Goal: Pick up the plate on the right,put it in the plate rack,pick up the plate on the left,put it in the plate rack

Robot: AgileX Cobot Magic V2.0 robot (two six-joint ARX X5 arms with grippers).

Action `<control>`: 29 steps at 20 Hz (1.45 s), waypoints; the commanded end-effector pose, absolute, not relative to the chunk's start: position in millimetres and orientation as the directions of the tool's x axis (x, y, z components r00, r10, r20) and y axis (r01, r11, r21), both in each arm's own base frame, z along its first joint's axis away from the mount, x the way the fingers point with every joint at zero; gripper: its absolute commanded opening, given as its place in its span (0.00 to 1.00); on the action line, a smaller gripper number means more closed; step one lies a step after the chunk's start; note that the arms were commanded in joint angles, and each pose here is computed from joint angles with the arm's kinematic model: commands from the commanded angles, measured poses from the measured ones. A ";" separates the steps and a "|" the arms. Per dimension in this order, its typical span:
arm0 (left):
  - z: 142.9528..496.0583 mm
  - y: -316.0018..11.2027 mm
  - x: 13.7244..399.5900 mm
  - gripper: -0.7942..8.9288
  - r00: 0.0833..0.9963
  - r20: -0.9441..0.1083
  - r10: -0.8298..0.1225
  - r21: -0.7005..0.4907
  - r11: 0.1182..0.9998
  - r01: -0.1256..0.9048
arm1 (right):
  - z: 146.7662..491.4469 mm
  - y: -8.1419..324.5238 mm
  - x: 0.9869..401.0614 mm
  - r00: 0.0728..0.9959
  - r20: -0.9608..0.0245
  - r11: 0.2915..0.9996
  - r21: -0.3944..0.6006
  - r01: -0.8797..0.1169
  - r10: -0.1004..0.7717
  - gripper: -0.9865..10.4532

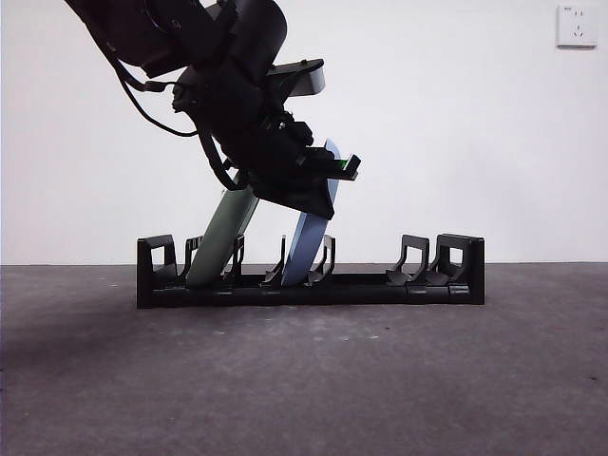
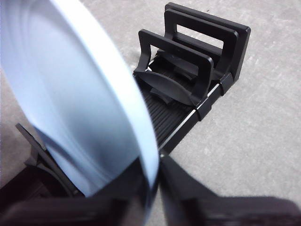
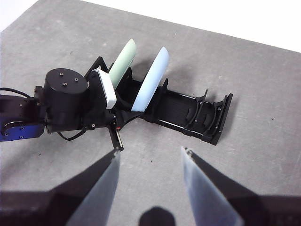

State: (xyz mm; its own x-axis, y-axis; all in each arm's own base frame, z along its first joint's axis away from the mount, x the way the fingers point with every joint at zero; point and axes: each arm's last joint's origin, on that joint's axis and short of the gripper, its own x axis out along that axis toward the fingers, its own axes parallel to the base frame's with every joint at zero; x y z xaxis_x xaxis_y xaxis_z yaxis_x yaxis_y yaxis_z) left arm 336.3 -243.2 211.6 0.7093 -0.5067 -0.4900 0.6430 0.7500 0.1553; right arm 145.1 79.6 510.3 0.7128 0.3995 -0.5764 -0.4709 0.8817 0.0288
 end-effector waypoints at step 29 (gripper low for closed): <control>400.0 -100.6 119.8 0.28 0.610 -0.551 -0.570 0.036 0.713 0.700 | 473.9 92.7 155.6 0.503 -0.693 0.782 0.141 -0.607 0.516 0.28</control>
State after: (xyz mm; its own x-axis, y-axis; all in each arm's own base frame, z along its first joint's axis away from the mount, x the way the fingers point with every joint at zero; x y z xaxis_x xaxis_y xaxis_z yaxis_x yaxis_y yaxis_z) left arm 118.7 -99.4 400.7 0.6130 -0.5663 -0.5509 0.7017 0.7106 0.0505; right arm 156.2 92.7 477.2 0.5242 0.5230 -0.6721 -0.6031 0.7852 0.1407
